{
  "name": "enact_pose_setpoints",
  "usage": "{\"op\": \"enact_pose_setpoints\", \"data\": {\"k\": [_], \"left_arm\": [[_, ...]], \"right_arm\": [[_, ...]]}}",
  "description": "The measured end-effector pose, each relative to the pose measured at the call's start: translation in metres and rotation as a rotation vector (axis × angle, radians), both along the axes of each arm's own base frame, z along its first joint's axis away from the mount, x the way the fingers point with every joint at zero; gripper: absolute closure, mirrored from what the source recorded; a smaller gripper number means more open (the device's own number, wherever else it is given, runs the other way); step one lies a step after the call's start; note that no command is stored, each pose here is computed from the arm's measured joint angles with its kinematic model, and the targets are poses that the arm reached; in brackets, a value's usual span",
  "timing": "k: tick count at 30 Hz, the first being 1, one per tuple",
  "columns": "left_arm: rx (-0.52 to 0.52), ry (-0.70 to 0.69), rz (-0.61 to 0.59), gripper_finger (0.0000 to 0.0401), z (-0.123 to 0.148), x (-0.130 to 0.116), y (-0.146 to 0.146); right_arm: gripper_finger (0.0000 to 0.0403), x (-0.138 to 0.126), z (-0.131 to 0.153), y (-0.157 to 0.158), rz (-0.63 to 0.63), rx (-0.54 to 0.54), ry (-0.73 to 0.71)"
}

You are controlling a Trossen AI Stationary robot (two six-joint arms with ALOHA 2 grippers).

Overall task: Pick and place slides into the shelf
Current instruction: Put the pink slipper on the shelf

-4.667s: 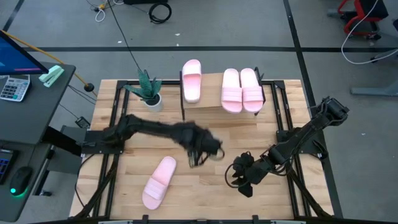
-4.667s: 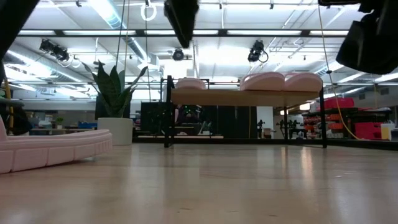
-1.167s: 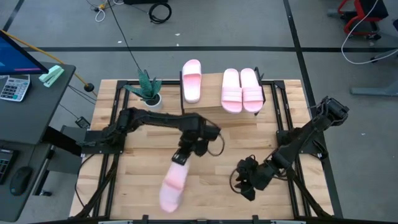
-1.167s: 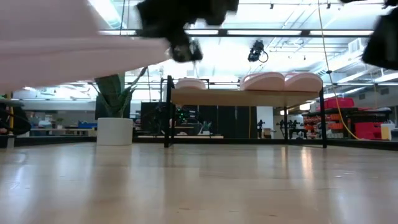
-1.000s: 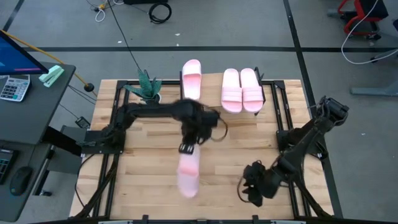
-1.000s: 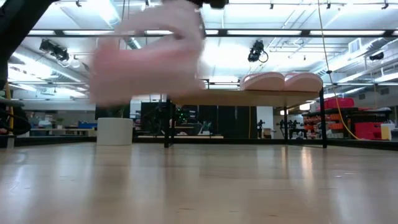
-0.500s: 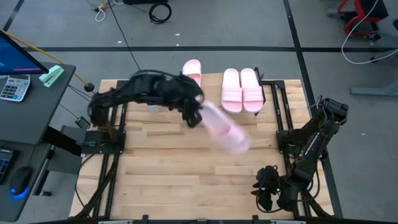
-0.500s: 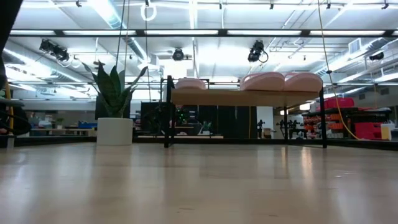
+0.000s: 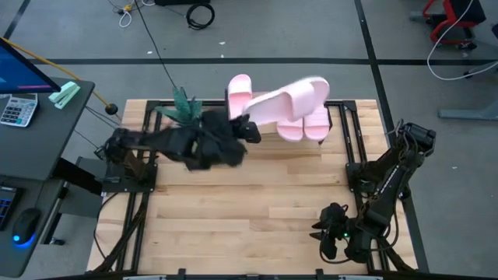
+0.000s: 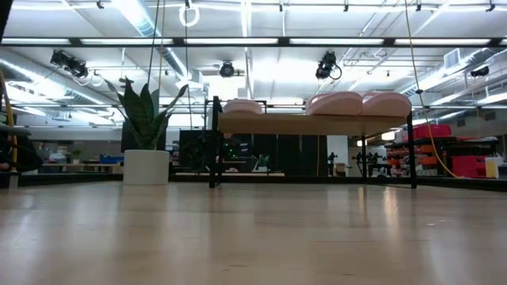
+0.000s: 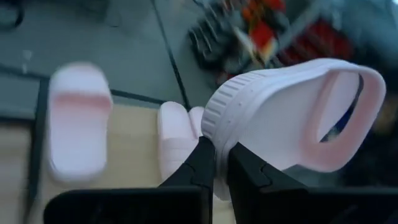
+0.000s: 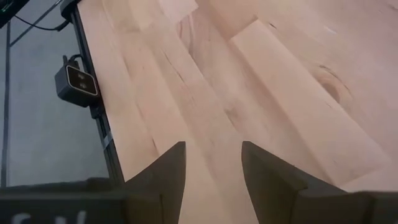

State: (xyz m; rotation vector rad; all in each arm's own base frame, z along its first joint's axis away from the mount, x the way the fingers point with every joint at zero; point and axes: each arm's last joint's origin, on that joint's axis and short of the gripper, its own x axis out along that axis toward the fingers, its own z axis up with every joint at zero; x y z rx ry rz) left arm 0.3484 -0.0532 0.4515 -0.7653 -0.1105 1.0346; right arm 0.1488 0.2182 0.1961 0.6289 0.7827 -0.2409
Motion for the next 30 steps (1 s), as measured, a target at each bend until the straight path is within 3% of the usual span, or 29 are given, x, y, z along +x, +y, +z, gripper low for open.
{"op": "enact_pose_setpoints", "data": {"k": [5,10,14,16,18,22,30], "left_arm": [[-0.125,-0.354,0.190,0.0375,-0.042,0.004,-0.023],[-0.280,-0.616,0.266,0.0375,-0.084,0.009,-0.034],[-0.312,-0.846,0.287,0.0375,-0.097,0.025,-0.040],[-0.271,-0.960,0.329,0.0375,-0.099,0.031,-0.040],[-0.199,-0.989,0.381,0.0375,-0.100,0.034,-0.037],[-0.141,-0.916,0.405,0.0375,-0.099,0.039,-0.026],[-0.146,-0.878,0.420,0.0375,-0.100,0.047,0.007]], "right_arm": [[0.0241,0.000,0.000,0.000,-0.007,-0.008,-0.012],[0.0241,0.001,0.000,-0.001,-0.014,-0.016,-0.025],[0.0241,0.001,0.001,-0.001,-0.014,-0.035,-0.039],[0.0241,0.002,0.001,-0.002,-0.017,-0.044,-0.049],[0.0241,0.004,0.001,-0.003,-0.025,-0.047,-0.052],[0.0241,0.009,0.002,-0.006,-0.036,-0.050,-0.055],[0.0241,0.022,0.003,-0.013,-0.016,-0.075,-0.044]]}}
